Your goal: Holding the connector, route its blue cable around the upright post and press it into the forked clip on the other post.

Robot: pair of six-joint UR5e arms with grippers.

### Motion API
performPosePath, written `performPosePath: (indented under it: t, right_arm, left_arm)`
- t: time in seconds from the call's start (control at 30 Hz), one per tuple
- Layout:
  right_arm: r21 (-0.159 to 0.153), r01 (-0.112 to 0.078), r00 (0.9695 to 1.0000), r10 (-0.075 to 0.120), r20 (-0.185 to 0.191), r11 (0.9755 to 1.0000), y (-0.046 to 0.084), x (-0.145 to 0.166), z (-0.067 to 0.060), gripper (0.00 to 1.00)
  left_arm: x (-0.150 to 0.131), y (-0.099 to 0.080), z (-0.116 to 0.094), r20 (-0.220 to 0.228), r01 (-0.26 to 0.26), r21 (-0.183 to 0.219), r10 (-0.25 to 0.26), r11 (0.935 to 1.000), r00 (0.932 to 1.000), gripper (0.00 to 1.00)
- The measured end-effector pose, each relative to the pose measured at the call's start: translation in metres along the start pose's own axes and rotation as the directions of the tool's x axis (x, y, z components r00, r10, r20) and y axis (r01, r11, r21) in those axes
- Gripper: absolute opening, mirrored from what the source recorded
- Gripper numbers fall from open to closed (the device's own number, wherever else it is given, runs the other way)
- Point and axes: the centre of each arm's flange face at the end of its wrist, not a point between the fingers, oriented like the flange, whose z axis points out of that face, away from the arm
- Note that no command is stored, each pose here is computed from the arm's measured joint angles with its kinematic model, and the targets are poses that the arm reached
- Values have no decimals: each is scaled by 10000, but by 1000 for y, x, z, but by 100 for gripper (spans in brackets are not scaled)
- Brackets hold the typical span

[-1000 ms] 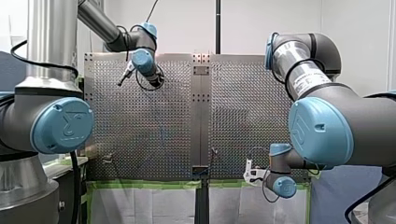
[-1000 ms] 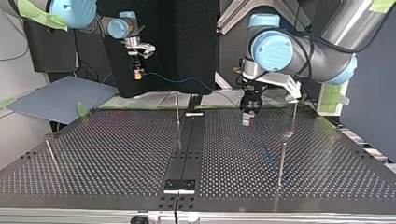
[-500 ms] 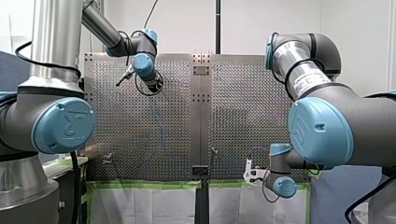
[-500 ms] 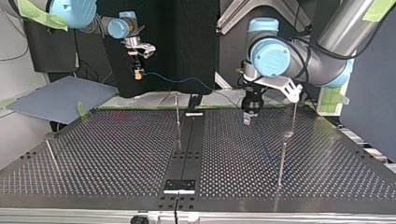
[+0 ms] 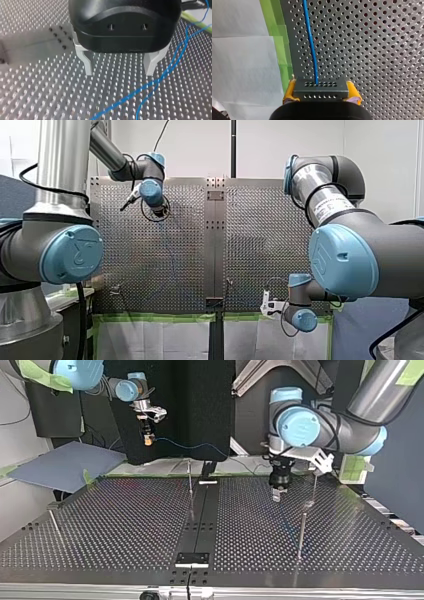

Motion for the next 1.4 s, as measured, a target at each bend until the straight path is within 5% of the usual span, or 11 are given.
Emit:
performPosePath:
  t: [0.27, 0.8, 1.4]
  right_arm:
    - [27, 33, 10000, -33, 51, 10000, -2, -1, -1, 0]
    - [53, 54, 10000, -54, 59, 10000, -4, -1, -1, 0]
    - [70, 65, 10000, -65, 11, 10000, -4, -1, 0, 0]
  left_arm:
    - [5, 8, 18, 244, 108, -477, -97, 9988, 9997, 99]
    - [20, 5, 49, 234, -733, -973, 759, 9925, 9968, 99]
    - [3, 10, 53, 650, -906, -983, 973, 9910, 9931, 99]
